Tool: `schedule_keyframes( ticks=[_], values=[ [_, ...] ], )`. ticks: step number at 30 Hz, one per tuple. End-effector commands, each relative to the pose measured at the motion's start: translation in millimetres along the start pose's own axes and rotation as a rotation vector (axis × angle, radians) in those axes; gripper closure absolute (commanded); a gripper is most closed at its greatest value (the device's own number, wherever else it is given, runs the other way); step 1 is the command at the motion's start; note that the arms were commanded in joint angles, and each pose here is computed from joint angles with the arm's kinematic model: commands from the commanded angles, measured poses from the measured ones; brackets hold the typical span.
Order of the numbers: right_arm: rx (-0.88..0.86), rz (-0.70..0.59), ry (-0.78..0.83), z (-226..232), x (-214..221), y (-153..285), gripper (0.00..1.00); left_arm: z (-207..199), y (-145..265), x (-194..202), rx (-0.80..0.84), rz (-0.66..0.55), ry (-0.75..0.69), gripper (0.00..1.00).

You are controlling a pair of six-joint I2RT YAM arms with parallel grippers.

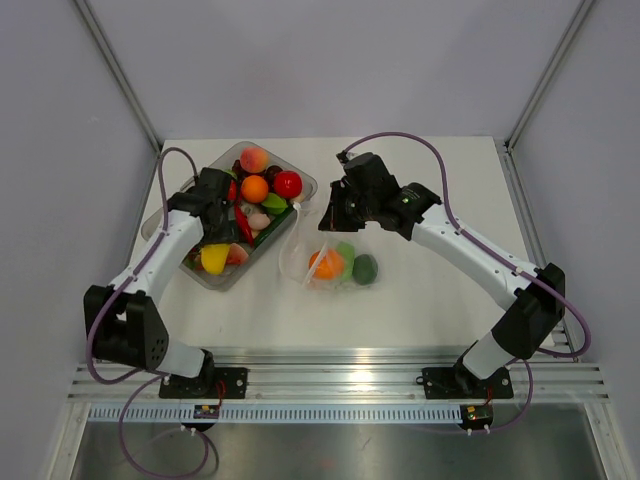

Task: Place the food in the zip-top bag and seal the zipper
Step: Adjust the fake fruit in the bin.

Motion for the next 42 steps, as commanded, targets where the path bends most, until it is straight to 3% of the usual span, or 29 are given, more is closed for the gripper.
schedule_keyframes(
  ticks=[1,13,28,31,34,35,37,42],
  values=[
    [-0.064,-0.061,0.022,19,-15,8,1.00,6,29,-26,0.015,-0.160,0.068,0.81],
    [-0.062,-0.060,0.023,20,-14,8,1.00,2,69,-45,0.162,-0.307,0.119,0.93],
    [-0.053,-0.056,0.026,20,-11,10,1.00,-23,-7,-28,0.082,-0.092,0.114,0.87],
    [-0.054,-0.061,0.026,20,-12,12,1.00,-24,-23,-23,0.048,-0.058,0.137,0.78],
    [-0.049,-0.064,0.025,19,-12,13,1.00,-24,-31,-18,0.036,-0.041,0.154,0.51],
    [-0.049,-0.064,0.026,19,-11,13,1.00,-24,-32,-17,0.034,-0.038,0.153,0.37],
    [-0.050,-0.065,0.026,19,-11,13,1.00,-24,-34,-15,0.035,-0.033,0.147,0.26],
    [-0.062,-0.058,0.025,20,-11,9,1.00,-25,-41,-8,0.038,-0.002,0.127,0.25]
  ],
)
Point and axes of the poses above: each gripper's point midway between its finger pads, its own y axis back along the fingers, its own z axis along the line the jaws close on, x = y × z, the point moved 5 cm from there along y, back along the fingers, and after that the axes turned 7 degrees about y, right-handed, at the moved point
